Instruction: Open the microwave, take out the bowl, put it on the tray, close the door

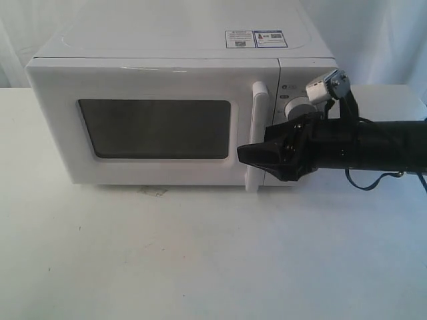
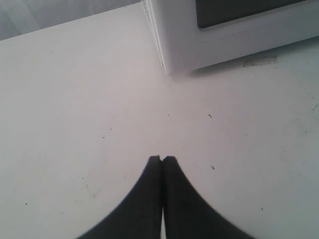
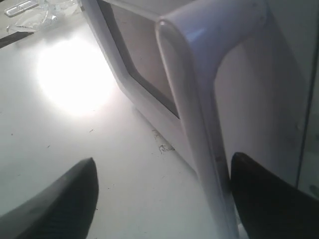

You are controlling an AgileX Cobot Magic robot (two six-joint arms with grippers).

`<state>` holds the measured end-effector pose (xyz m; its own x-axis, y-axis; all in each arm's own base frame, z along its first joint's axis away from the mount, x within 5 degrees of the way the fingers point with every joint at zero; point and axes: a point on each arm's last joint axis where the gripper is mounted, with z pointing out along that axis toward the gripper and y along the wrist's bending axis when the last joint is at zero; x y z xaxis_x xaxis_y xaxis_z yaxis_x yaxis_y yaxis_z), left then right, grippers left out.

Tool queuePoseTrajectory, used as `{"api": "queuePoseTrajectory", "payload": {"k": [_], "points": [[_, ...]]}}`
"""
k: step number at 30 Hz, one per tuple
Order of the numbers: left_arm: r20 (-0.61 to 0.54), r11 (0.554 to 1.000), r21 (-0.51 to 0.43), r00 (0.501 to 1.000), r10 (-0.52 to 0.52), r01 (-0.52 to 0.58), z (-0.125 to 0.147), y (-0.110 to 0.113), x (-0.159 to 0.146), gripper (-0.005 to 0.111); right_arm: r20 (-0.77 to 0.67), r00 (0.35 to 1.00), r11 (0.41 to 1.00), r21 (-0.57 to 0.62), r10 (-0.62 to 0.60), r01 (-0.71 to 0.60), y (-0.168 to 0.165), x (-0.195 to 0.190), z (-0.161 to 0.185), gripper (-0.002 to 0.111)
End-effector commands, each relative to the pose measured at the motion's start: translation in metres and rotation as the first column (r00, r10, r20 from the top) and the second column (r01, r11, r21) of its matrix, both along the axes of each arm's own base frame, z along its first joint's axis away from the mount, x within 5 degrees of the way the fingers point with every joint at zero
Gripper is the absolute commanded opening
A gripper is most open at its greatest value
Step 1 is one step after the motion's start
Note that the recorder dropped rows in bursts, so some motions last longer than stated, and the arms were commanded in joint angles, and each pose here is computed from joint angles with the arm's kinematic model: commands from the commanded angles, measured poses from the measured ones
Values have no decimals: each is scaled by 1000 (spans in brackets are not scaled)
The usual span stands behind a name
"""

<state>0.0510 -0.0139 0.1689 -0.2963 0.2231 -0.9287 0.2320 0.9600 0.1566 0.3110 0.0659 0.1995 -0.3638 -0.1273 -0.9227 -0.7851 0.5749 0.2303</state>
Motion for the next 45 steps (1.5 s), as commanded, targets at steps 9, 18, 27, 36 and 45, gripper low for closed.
{"api": "queuePoseTrajectory", "payload": {"k": [9,18,27,36,45], "points": [[0,1000,-11,1000,2,-2,-1,0,0,0,17,999,997,-55,-45,46,-4,15,-3,68],[0,1000,-11,1000,2,-2,-1,0,0,0,44,998,998,-50,-41,43,-4,20,4,68],[0,1000,-11,1000,2,-2,-1,0,0,0,68,998,1000,-20,-14,15,-2,12,13,68],[0,1000,-11,1000,2,-2,-1,0,0,0,94,992,992,82,85,-92,5,5,20,59],[0,1000,-11,1000,2,-2,-1,0,0,0,123,982,976,144,145,-162,8,4,26,58]]}}
